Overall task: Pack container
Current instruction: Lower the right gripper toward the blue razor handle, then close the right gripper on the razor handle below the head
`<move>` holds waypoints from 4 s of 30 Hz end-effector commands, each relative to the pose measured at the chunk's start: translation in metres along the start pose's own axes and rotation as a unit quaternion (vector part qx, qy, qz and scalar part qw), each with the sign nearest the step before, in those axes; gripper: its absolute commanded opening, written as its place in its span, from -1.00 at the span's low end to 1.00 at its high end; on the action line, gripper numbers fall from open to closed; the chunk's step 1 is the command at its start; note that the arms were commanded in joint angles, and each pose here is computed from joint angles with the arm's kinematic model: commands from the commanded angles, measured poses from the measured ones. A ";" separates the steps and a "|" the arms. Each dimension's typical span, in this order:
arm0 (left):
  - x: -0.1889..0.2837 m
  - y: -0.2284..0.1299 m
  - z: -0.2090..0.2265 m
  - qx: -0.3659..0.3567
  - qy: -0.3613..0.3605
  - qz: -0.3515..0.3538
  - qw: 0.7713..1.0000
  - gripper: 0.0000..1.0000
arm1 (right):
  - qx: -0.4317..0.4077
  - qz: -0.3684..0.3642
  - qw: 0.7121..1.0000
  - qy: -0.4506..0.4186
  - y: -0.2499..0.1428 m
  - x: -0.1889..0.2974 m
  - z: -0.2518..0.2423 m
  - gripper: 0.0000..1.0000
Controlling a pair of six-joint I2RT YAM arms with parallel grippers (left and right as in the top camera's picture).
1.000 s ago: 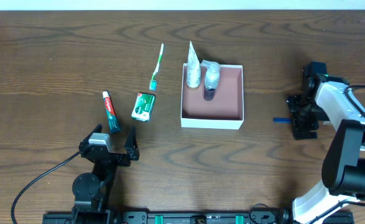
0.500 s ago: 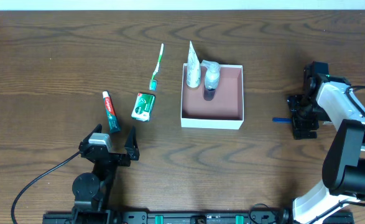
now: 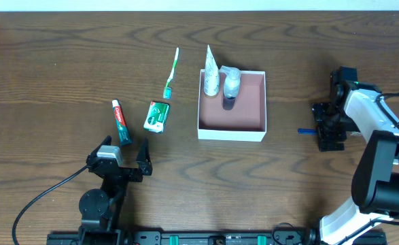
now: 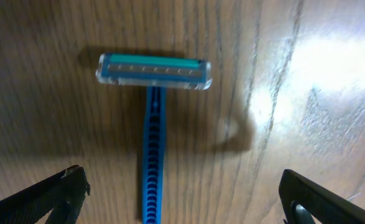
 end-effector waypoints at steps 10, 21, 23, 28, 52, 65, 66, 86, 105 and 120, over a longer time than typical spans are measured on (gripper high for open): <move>-0.001 -0.013 0.005 -0.004 0.009 0.025 1.000 0.96 | -0.003 -0.010 1.000 -0.007 -0.006 -0.001 0.003 0.99; -0.001 -0.013 0.005 -0.004 0.009 0.025 1.000 0.96 | 0.003 -0.006 1.000 -0.021 -0.010 -0.010 0.003 0.99; -0.001 -0.013 0.005 -0.004 0.009 0.025 1.000 0.96 | 0.000 -0.005 1.000 -0.023 -0.011 -0.012 0.003 0.99; -0.001 -0.013 0.005 -0.004 0.009 0.025 1.000 0.96 | 0.000 -0.004 1.000 -0.026 -0.011 -0.014 0.003 0.98; -0.001 -0.013 0.005 -0.004 0.009 0.025 1.000 0.96 | 0.000 -0.013 1.000 -0.027 -0.011 -0.015 0.003 0.99; -0.001 -0.013 0.005 -0.004 0.009 0.025 1.000 0.96 | 0.010 -0.016 1.000 -0.019 -0.010 -0.016 0.008 0.99; -0.001 -0.013 0.005 -0.004 0.009 0.025 1.000 0.96 | 0.011 -0.015 1.000 -0.021 -0.010 -0.018 0.008 0.99; -0.001 -0.013 0.005 -0.004 0.009 0.025 1.000 0.96 | 0.013 -0.006 0.999 -0.036 -0.013 -0.035 0.009 0.99; -0.001 -0.013 0.005 -0.004 0.009 0.025 1.000 0.96 | 0.015 -0.002 0.999 -0.047 -0.014 -0.034 0.004 0.89; -0.001 -0.013 0.005 -0.004 0.009 0.025 1.000 0.96 | 0.015 -0.002 0.999 -0.050 -0.015 -0.034 0.003 -0.02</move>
Point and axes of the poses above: each gripper's point midway between its finger pads, its own x axis back along the fingers, its own z axis along the line the jaws close on, y = z × x, the point moved 5 cm from there along x, back along the fingers, and after that the axes turned 11 degrees about x, right-handed, at the moved point
